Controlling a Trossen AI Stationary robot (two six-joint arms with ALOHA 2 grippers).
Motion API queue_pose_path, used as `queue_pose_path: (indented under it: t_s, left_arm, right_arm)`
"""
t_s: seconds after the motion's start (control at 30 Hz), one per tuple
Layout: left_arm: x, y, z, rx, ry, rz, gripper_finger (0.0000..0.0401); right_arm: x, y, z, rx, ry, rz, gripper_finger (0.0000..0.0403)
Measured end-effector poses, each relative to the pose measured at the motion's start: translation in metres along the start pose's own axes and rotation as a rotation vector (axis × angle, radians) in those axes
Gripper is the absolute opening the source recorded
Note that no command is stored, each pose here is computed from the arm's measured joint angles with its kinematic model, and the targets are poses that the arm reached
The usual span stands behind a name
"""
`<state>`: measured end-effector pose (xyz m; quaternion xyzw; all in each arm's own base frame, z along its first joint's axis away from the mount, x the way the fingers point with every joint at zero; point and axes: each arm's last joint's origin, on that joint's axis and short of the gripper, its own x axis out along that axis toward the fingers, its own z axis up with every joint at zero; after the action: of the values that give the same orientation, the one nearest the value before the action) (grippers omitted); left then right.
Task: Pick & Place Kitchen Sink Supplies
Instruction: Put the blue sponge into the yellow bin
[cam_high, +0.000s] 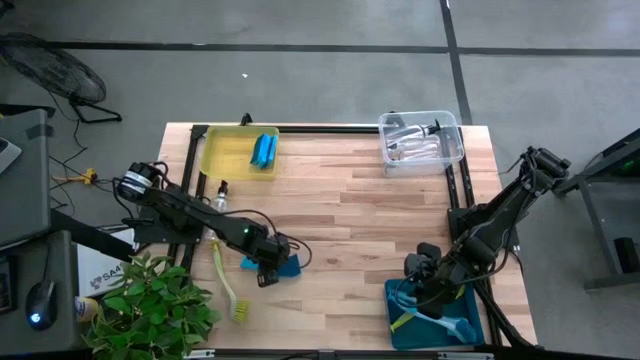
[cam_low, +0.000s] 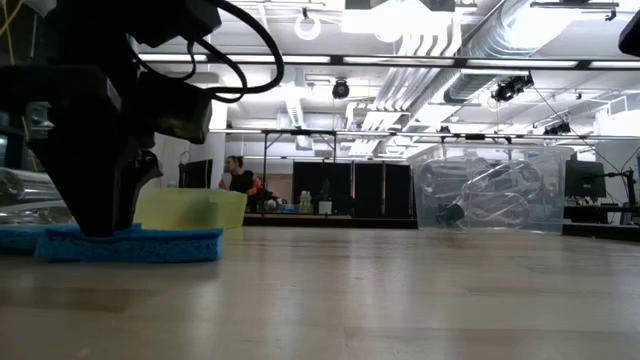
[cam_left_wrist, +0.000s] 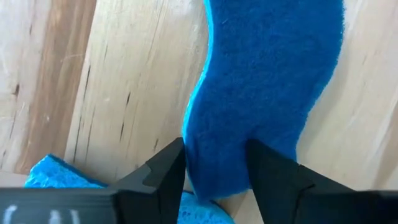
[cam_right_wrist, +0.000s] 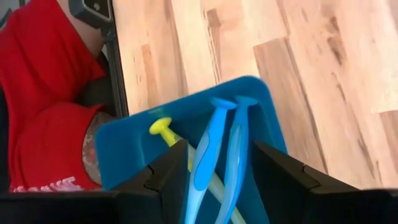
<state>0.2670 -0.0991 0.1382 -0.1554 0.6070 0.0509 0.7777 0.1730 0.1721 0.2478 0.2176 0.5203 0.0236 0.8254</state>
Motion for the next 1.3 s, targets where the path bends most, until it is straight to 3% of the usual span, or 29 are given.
queue_pose_path:
  t_s: [0.43, 0.67, 0.87, 1.07, 1.3]
  left_arm:
    - [0.008, 0.0, -0.001, 0.019, 0.027, 0.007, 0.0012]
    - [0.002, -0.004, 0.006, 0.058, -0.018, 0.054, 0.0006]
    - [-0.015, -0.019, 0.022, 0.176, -0.217, 0.286, 0.0005]
    - [-0.03, -0.028, 0.035, 0.24, -0.407, 0.483, 0.0005]
    - [-0.037, -0.034, 0.045, 0.312, -0.513, 0.546, 0.0004]
  right_arm:
    - [-0.001, -0.002, 0.006, -0.049, -0.195, -0.099, 0.0165]
    - [-0.003, 0.003, 0.016, -0.117, -0.416, -0.159, 0.0165]
    - [0.003, 0.01, 0.023, -0.17, -0.578, -0.229, 0.0165]
    - [0.032, 0.012, 0.024, -0.158, -0.65, -0.354, 0.0165]
    - [0.08, 0.011, 0.032, -0.133, -0.727, -0.468, 0.0165]
